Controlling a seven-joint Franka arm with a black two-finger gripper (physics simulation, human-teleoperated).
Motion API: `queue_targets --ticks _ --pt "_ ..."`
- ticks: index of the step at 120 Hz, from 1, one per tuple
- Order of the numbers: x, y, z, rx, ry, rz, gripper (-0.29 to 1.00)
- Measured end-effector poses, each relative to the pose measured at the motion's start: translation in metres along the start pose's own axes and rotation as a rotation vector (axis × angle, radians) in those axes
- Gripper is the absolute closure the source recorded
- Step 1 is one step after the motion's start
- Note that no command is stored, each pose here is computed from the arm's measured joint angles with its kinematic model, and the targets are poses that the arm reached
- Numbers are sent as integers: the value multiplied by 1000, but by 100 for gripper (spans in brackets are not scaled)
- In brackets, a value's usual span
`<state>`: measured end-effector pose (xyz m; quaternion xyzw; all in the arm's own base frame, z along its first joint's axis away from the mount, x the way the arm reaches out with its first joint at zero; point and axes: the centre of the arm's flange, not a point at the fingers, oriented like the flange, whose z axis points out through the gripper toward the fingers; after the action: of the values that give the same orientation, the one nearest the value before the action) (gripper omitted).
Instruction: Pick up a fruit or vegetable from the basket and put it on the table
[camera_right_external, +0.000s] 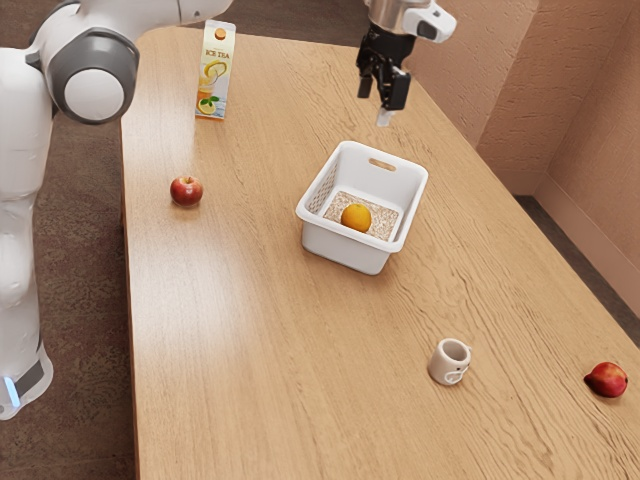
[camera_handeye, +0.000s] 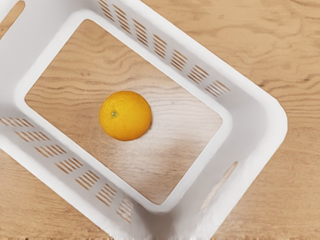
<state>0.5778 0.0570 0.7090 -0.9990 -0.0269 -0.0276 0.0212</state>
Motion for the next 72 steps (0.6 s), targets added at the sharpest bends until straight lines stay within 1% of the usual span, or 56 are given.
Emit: queue_targets --ticks 21,28,33,42,46,53,61,72 --pt "-2 -1 2 0 -21 11 0" --pt "-5 -2 -3 -4 -16 13 0" --pt "-15 -9 -21 -19 16 3 0" --pt "-53 -22 -88 -32 145 -19 0" --pt "-70 -23 -112 -35 187 -20 0" --pt "-92 -20 -137 -37 224 -12 0" --pt "-98 -18 -140 -41 222 9 0" --pt "-86 -16 -123 -38 175 40 0"
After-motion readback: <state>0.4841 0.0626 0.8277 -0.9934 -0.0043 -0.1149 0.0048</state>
